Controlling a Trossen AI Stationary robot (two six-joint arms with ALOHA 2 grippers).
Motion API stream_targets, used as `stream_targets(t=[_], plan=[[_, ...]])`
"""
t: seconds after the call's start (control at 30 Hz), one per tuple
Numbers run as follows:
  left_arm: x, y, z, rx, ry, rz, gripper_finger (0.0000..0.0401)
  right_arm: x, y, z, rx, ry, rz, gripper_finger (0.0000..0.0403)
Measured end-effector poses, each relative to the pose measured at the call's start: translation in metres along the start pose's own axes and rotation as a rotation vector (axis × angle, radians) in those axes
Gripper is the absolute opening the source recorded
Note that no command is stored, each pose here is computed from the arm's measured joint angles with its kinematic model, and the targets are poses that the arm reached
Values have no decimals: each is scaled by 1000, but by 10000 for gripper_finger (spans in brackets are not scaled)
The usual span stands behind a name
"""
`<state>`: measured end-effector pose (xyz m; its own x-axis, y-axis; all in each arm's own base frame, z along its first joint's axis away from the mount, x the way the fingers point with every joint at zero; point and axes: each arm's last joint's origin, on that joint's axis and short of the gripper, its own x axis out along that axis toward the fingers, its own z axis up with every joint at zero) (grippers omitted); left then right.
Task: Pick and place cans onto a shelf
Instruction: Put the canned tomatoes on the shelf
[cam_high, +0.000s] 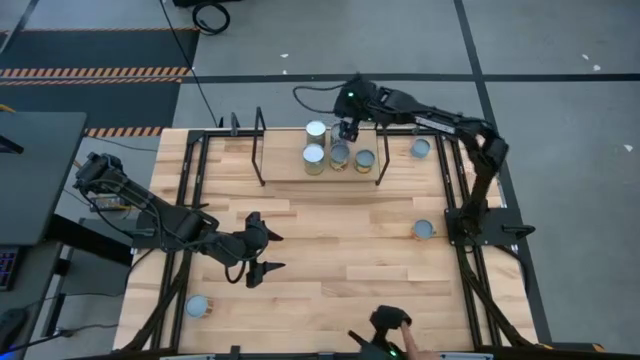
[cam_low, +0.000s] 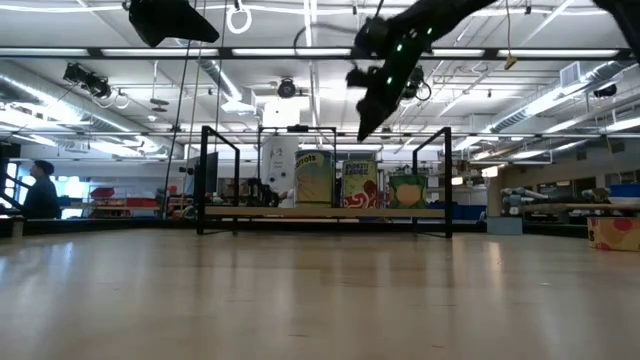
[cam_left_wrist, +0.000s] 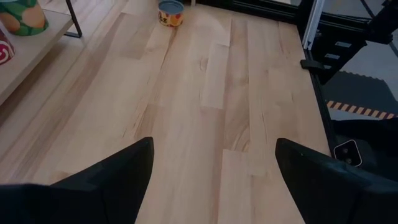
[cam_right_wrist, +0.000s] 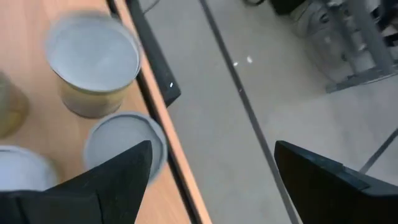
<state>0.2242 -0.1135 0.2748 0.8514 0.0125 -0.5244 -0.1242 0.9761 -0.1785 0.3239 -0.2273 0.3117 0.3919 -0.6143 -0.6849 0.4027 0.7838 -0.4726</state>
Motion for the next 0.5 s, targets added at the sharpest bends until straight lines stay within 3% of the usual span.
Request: stream_targets(t=[0.2, 0.37, 0.5], plan=[[0, 0, 0, 0, 0, 0, 341, -81, -19, -9, 117, -35, -53, 346], [0, 0, 0, 0, 0, 0, 341, -143, -34, -39, 295, -29, -80, 346], [0, 0, 0, 0, 0, 0, 341, -171, -31, -75, 436, -45, -124, 346]])
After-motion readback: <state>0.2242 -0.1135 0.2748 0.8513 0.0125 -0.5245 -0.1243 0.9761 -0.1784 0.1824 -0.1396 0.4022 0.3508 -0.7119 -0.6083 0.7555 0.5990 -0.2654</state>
